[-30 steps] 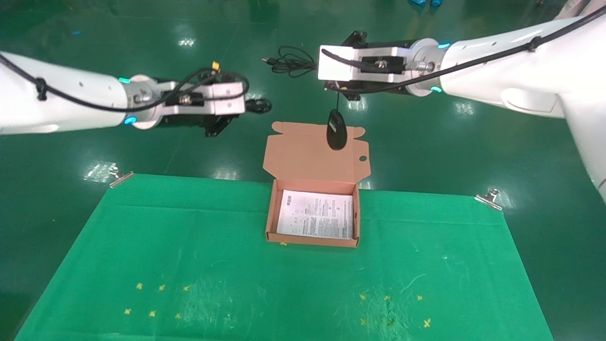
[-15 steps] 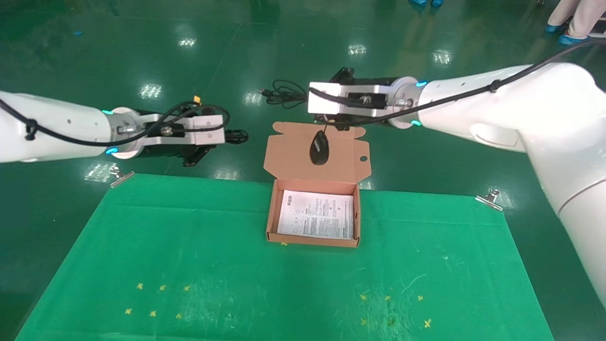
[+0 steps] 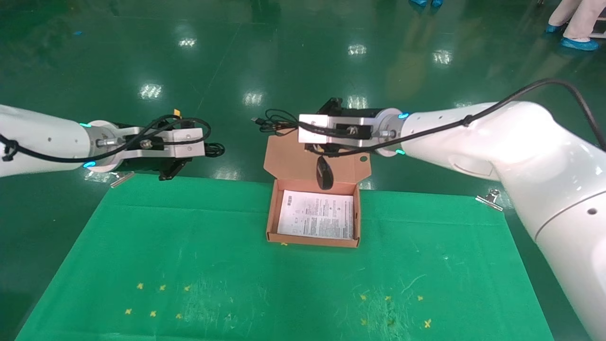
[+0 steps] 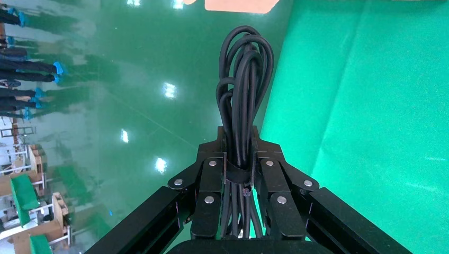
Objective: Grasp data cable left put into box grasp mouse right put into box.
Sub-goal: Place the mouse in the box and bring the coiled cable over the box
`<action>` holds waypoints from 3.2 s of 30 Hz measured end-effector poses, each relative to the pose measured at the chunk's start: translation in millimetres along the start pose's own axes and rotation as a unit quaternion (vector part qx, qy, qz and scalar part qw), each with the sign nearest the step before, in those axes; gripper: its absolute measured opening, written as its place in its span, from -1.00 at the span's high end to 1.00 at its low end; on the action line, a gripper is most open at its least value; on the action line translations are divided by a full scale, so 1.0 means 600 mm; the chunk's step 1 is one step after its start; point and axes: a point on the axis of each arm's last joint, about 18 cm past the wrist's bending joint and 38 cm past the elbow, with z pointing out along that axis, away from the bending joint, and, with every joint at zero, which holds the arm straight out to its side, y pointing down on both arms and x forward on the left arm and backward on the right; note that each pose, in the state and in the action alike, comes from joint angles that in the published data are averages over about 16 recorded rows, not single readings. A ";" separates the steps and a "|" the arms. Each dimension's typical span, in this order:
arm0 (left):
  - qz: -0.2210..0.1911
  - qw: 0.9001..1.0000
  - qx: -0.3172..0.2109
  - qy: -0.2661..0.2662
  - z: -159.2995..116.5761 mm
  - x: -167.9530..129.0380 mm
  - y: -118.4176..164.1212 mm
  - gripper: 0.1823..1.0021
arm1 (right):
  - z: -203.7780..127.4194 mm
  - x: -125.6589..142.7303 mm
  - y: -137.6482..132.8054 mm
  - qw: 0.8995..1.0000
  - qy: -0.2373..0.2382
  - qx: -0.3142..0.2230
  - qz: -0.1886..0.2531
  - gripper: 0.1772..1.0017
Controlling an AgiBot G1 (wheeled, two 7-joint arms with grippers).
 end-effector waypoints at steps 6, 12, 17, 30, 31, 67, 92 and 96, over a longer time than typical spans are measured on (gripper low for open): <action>-0.001 1.000 -0.004 0.000 -0.004 0.004 0.000 0.82 | 0.013 -0.029 -0.008 1.000 -0.012 0.007 0.007 0.91; -0.001 1.000 -0.004 -0.001 -0.006 0.005 -0.001 0.82 | 0.025 -0.054 -0.024 0.999 -0.021 0.019 0.019 0.91; -0.002 1.000 -0.005 -0.001 -0.006 0.006 -0.001 0.82 | 0.033 -0.072 -0.038 0.999 -0.026 0.029 0.035 0.91; -0.002 1.000 -0.005 -0.002 -0.006 0.006 -0.002 0.82 | 0.047 -0.116 -0.025 0.992 -0.036 0.016 0.123 0.91; -0.002 1.000 -0.005 -0.002 -0.006 0.006 -0.002 0.82 | 0.047 -0.121 -0.021 0.991 -0.037 0.012 0.130 0.91; -0.002 1.000 -0.005 -0.001 -0.006 0.007 -0.002 0.83 | 0.050 -0.207 0.027 0.977 -0.087 -0.050 0.188 0.83; 0.052 0.993 0.110 0.002 0.127 0.086 -0.170 0.83 | -0.107 -0.084 0.148 0.985 -0.001 -0.072 0.157 -0.34; 0.066 0.989 0.129 0.000 0.150 0.107 -0.198 0.83 | -0.147 -0.075 0.171 0.985 0.007 -0.081 0.152 -0.53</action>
